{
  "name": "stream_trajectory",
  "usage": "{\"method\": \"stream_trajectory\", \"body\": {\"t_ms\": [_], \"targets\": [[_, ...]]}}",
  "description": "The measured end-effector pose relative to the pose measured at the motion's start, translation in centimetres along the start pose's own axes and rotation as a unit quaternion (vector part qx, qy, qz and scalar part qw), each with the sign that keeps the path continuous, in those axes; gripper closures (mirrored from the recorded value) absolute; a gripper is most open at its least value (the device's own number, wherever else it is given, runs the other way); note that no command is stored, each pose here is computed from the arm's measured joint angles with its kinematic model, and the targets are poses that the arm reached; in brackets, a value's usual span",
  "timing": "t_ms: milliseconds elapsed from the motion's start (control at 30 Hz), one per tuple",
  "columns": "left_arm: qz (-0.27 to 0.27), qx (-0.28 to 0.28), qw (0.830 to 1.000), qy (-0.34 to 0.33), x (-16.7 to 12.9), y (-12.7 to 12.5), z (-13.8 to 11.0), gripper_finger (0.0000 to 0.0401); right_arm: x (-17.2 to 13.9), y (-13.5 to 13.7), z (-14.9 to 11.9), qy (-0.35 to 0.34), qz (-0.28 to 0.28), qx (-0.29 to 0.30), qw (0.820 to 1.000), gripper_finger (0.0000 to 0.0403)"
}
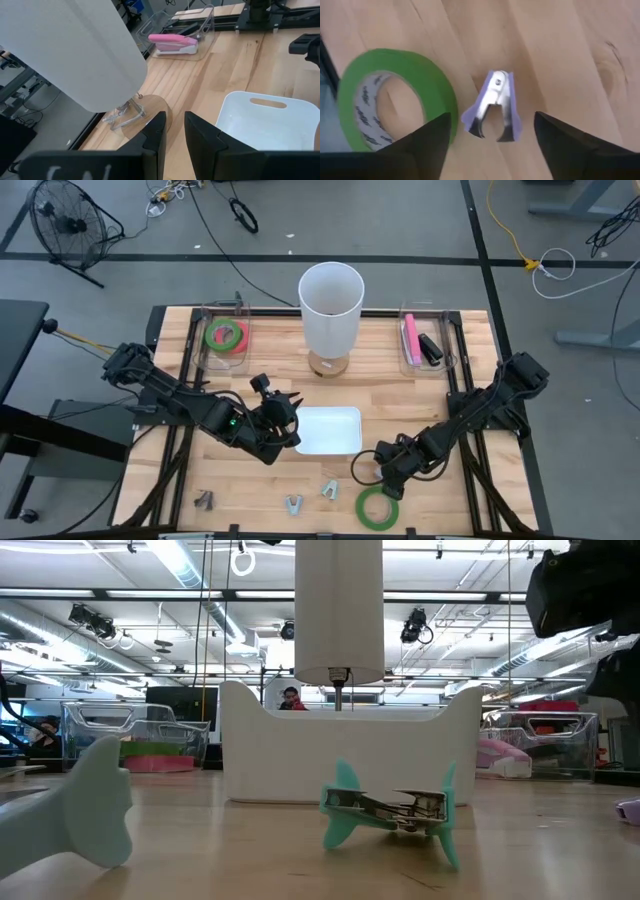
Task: Pick and place Stapler, Stapler remover, tape
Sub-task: Put the purple stapler remover into the white bin
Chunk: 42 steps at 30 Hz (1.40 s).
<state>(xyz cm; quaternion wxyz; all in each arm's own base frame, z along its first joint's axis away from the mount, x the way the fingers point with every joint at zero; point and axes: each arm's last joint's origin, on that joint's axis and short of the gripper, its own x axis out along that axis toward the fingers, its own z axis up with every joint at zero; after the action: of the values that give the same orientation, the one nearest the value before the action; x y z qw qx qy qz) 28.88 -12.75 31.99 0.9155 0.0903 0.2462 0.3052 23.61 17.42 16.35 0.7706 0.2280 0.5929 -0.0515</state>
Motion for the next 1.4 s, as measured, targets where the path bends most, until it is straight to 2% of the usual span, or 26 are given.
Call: {"method": "stream_trajectory", "body": {"t_ms": [400,567,800,1200,1400], "targets": [[0.000,0.000,1.000,0.000,0.0,0.0,0.0,0.0328,0.0,-0.2,-0.2,0.011,-0.011,-0.007,1.000,0.0295],[0.000,-0.001,1.000,0.000,0.0,0.0,0.0,0.0328,0.0,0.1,-0.8,0.015,-0.008,-0.017,1.000,0.0341],[0.000,-0.001,1.000,0.000,0.0,0.0,0.0,0.0328,-0.1,0.2,-1.0,-0.005,-0.019,-0.022,1.000,0.0352],[0.000,-0.004,1.000,0.000,0.0,0.0,0.0,0.0328,0.2,0.2,-1.0,-0.007,-0.028,-0.032,0.999,0.0322],[0.000,-0.003,1.000,0.000,0.0,0.0,0.0,0.0328,0.2,0.1,-1.0,-0.007,-0.029,-0.034,0.999,0.0340]]}}
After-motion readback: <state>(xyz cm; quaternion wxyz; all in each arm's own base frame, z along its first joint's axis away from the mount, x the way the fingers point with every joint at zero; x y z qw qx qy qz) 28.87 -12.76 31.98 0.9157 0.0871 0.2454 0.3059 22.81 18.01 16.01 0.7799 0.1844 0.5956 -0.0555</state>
